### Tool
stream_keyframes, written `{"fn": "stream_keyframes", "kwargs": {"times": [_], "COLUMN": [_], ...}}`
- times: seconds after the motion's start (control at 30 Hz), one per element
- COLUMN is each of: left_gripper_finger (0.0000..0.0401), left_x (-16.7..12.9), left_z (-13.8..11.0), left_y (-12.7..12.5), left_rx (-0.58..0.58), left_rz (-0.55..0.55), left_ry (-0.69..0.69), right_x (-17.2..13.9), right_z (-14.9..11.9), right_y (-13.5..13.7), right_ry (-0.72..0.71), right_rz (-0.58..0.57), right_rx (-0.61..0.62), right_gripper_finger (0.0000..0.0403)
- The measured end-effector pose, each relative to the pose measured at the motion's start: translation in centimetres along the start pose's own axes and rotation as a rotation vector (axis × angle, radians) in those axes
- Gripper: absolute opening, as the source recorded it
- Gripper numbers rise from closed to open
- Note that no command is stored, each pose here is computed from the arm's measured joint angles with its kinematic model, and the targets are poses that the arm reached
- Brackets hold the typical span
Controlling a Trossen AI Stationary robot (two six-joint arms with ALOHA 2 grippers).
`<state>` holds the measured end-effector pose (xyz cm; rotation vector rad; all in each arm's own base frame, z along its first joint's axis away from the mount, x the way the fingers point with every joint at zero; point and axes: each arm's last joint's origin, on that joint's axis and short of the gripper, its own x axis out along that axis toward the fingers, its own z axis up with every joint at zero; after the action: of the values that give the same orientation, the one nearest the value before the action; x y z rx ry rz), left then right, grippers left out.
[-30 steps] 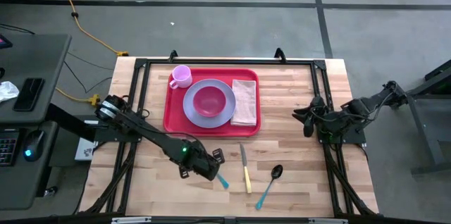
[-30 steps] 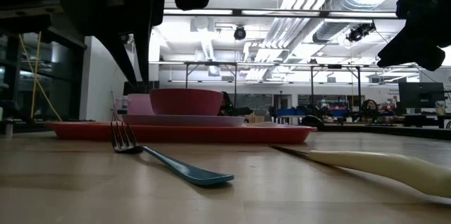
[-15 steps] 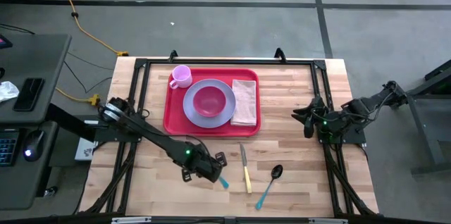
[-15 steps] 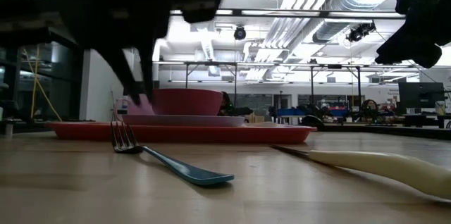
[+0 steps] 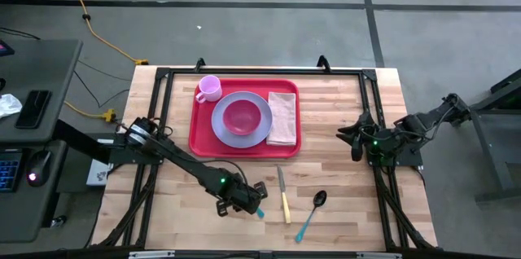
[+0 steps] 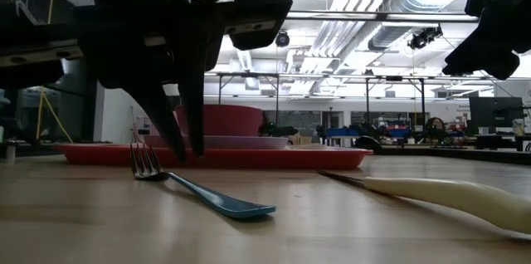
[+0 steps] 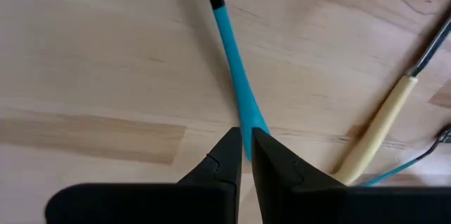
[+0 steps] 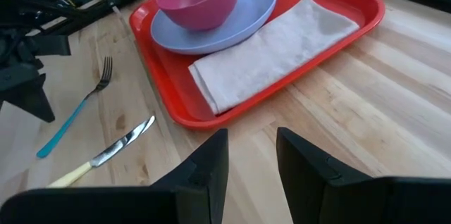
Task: Set up tray
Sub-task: Put the blue fork on the white table napkin to the right of the purple plate
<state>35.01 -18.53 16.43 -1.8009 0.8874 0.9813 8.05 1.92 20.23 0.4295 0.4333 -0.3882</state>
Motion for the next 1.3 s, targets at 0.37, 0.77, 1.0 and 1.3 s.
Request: {"fn": "stream_keyframes", "kwargs": {"times": [0.37,0.77,1.0,1.3], "left_gripper_finger": [0.0065,0.0065,0.0088,0.0221], "left_x": [-0.01,-0.05,-0.06,-0.07], "left_z": [-0.30,-0.17,-0.02,-0.21], "left_y": [-0.05,-0.35,-0.46,-0.41], "left_rx": [0.042,0.023,0.019,-0.022], "left_rz": [0.023,-0.054,-0.096,-0.066], "left_ry": [0.059,-0.002,-0.049,-0.003], "right_x": [0.00,0.00,0.00,0.00], "right_z": [0.00,-0.01,-0.02,-0.02], "right_y": [0.00,0.00,0.01,0.01], "right_ry": [0.000,0.001,0.005,0.005], "right_rz": [0.000,0.001,0.004,0.004], "right_rx": [0.000,-0.001,-0.001,-0.004], "right_gripper_finger": [0.0099,0.0099,0.0099,0.0099]}}
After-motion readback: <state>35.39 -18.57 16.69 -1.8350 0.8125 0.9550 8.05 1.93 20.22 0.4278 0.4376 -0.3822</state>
